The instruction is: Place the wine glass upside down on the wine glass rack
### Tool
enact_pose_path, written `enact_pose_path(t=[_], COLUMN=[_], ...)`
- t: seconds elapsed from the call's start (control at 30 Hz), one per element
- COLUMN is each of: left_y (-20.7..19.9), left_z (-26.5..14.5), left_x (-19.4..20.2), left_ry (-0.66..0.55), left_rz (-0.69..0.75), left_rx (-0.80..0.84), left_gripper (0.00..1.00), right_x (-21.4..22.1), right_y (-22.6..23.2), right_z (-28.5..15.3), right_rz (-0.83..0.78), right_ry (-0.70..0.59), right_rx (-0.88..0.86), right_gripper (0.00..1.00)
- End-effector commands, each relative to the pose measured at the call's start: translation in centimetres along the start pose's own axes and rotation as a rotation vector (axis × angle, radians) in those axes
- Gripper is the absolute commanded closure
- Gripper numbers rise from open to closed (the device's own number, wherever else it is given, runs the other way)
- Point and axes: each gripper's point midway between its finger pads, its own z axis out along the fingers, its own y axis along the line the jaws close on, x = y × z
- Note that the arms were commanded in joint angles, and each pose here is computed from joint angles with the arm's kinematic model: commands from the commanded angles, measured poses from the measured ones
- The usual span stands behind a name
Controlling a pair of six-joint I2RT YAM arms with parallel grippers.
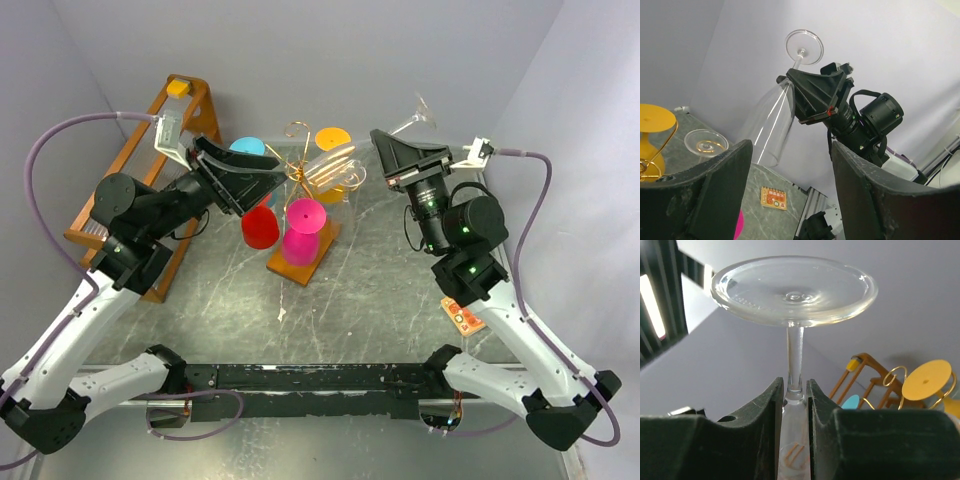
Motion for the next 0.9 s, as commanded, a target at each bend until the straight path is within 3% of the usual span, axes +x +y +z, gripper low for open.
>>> enact_pose_path(t=[0.0,0.33,0.73,0.87], left_y=[-1.3,-6.4,-8.2,-8.7], left_z=[-0.3,-1.2,-1.3,-1.0], left_x=[-1.4,-2.4,-2.9,-3.1], left_ry=[-0.022,-0.013,-0.012,-0.002], left_rz=[0.029,-0.100,-0.208,-0.294], left_rx=[0.007,0.205,0.303,0.330], left_gripper=[0.24,0.24,0.24,0.24], right_x=[-0.3,0.3,0.0,1.1], right_y=[3.3,5.7,7.0,8.1], right_z=[-1.1,-3.8,-5.9,-6.7], right_rz=[-0.227,-0.742,-0.986,-1.052], right_ry=[0.035,0.133,0.169,0.213], right_rx=[-0.179,-0.412,-0.540,-0.660], right_gripper=[1.00,1.00,1.00,1.00])
